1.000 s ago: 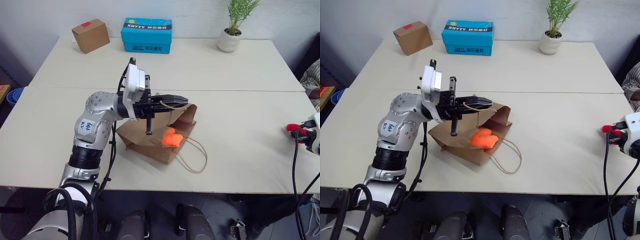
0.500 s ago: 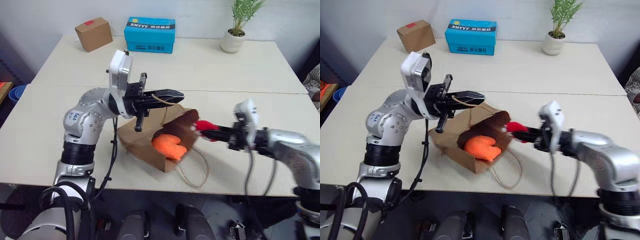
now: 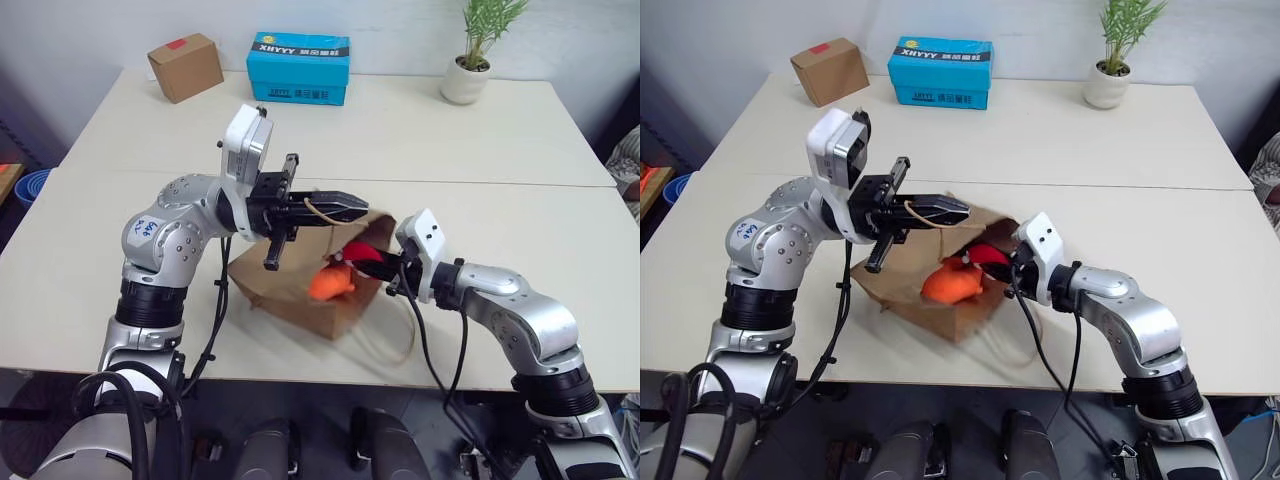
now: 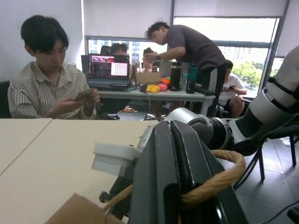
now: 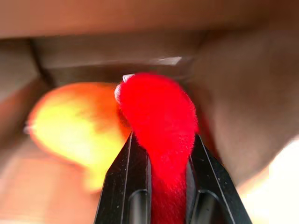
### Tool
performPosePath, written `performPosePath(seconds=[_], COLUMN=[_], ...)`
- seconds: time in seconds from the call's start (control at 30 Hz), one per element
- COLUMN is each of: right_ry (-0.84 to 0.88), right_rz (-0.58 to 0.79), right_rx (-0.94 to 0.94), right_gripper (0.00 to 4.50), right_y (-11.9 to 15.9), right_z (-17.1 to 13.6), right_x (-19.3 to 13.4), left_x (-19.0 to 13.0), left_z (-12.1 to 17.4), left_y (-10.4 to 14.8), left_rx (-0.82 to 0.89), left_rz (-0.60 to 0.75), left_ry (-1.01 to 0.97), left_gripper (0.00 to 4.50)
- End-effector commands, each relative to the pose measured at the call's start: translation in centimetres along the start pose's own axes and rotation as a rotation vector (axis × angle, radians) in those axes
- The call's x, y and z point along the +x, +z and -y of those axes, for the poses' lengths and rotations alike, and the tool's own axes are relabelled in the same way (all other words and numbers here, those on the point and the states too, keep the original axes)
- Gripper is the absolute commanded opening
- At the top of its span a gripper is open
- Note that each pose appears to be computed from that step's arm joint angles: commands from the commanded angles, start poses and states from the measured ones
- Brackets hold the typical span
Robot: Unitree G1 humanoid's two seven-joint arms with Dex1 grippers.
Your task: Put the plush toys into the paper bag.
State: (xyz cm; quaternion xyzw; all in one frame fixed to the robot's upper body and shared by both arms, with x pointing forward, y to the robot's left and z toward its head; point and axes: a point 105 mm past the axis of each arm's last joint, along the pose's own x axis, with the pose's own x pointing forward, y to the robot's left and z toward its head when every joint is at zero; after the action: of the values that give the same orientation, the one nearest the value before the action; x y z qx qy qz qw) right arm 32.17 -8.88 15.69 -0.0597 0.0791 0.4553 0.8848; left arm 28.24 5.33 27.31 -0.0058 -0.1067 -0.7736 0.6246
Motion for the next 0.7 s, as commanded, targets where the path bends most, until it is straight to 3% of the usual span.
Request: performPosePath(seconds=[0.03,0.23,0.3,0.37,0.47,0.7], right_ry=[0.002,-0.112,-0.045,0.009,-0.001,0.146], right_rz=[0.080,0.051,0.019,-0.008,0.052,0.148], right_rx=[-0.048,-0.079,-0.062,-0.023,-0.035,0.112], right_gripper=[0.30,0.30,0.30,1.03,2.02,4.49], right_y=[2.3,1.0,-0.2,-1.0,0.0,2.4], right_z=[-0.1,1.4,0.4,-0.6,-0.8,-0.8], right_x=[1.9,5.0,5.2,5.1,4.8,-1.7], left_x=[1.0,1.4,1.3,1.3,1.0,0.2], left_z=[0.8,0.8,0.7,0.6,0.5,0.4], left_y=[0.9,0.9,1.0,1.1,1.1,0.9], left_rx=[0.042,0.048,0.057,0.064,0.068,0.075], left_rz=[0.011,0.022,0.025,0.024,0.024,0.017], left_ry=[-0.063,-0.078,-0.069,-0.060,-0.040,0.000], left_gripper=[0.00,0.00,0.00,0.00,0.00,0.00])
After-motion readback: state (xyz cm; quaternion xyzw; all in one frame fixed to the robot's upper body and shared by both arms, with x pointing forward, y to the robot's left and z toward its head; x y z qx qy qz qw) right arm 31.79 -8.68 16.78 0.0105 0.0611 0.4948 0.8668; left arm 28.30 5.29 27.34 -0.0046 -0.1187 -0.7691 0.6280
